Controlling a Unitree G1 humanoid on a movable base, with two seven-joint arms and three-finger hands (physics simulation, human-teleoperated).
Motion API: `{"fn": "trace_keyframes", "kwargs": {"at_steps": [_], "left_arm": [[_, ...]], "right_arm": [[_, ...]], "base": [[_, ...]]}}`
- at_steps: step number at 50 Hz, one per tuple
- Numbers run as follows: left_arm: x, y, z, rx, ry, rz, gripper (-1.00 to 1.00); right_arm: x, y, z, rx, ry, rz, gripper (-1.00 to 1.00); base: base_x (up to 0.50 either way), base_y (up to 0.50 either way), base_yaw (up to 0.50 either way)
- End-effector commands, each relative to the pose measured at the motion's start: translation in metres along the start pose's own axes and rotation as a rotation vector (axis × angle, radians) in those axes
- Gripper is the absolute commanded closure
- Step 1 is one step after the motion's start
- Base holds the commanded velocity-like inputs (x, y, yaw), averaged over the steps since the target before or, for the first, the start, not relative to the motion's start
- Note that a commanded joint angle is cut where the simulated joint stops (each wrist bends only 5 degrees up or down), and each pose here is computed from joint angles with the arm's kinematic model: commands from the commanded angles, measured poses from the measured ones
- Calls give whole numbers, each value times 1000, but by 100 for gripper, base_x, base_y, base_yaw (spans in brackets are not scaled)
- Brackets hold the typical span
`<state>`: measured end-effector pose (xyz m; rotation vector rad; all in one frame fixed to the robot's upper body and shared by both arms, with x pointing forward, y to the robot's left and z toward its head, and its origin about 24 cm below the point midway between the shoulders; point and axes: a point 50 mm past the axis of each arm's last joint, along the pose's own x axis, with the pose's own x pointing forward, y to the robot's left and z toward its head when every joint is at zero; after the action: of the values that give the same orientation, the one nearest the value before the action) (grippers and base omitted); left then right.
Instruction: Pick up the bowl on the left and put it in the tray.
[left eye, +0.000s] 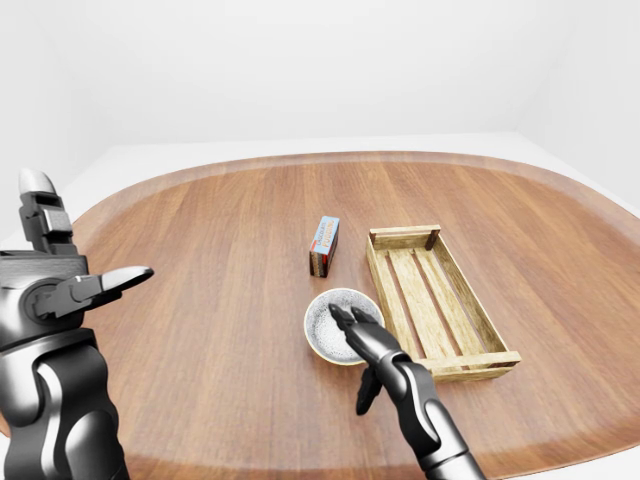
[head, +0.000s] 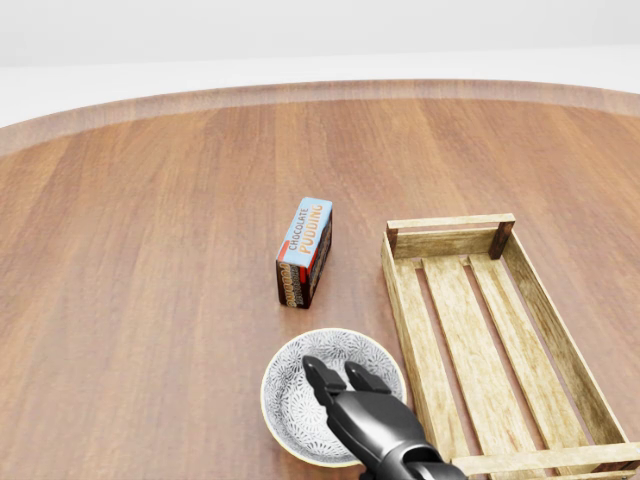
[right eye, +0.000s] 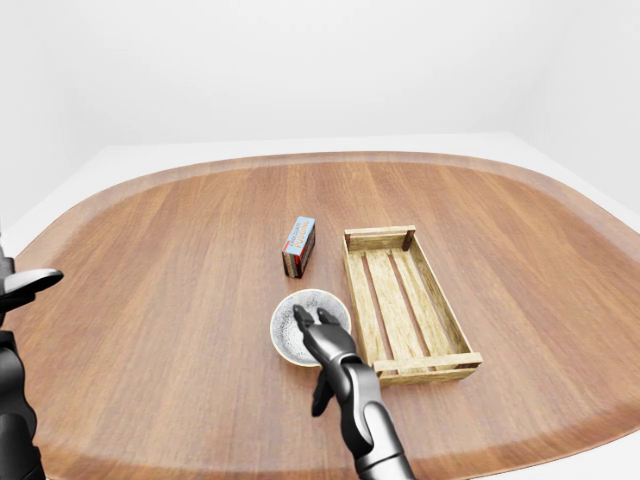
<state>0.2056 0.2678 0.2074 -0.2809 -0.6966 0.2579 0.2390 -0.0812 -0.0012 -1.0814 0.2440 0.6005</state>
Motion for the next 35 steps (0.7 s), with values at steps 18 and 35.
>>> {"fn": "trace_keyframes", "kwargs": {"at_steps": [18,35], "left_arm": [[1,0,-1,4,1,0,-100],[2,0,-1,1,2,1,-100]], "right_arm": [[5,-7,-11,-27,43,-28,-100],[11,-7,-9,-18,40,-5,-100]], "base": [[0,0,0],[0,0,0]]}}
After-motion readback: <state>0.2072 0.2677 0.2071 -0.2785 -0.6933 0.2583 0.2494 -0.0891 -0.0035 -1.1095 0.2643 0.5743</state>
